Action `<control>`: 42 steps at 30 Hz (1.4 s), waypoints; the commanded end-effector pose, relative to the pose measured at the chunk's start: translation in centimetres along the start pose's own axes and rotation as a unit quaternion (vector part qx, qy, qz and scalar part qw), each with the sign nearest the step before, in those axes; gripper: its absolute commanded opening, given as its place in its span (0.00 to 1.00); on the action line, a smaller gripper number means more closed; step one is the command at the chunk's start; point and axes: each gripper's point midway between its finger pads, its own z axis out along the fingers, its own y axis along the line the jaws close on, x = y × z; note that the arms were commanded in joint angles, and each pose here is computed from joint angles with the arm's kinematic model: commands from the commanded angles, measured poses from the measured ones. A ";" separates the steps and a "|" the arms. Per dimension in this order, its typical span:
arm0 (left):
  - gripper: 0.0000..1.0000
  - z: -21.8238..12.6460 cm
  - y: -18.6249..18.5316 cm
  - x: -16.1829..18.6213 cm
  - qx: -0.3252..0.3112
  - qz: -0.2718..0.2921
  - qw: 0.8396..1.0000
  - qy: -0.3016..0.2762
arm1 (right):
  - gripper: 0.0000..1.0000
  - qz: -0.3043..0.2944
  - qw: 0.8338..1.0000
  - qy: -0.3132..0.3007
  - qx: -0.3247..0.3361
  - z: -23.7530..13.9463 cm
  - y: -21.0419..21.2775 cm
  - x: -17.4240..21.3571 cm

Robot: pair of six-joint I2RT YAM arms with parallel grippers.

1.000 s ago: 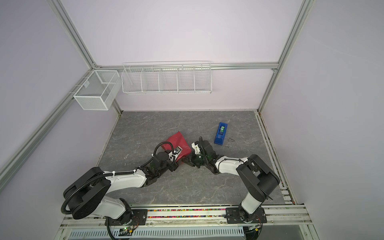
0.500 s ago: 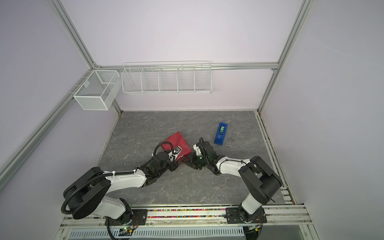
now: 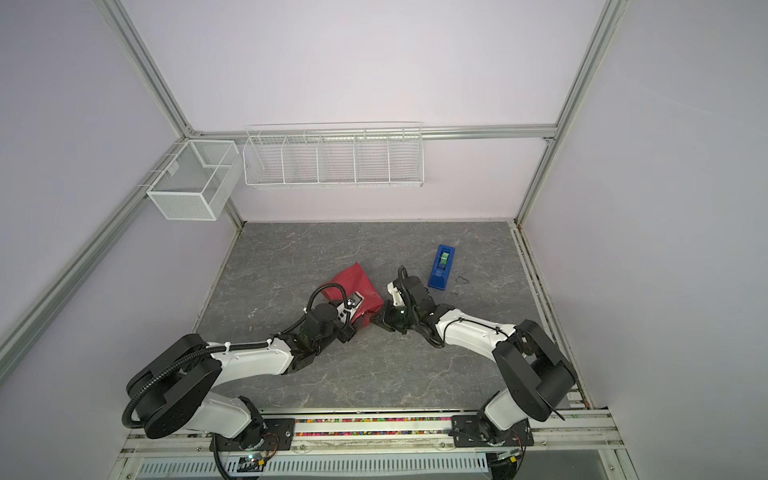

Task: Wrap the gift box in paper

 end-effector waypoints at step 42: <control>0.05 -4.6 4.4 -7.9 0.057 -0.229 0.971 0.025 | 0.07 -0.004 1.000 -0.001 -0.010 4.6 -0.5 -2.9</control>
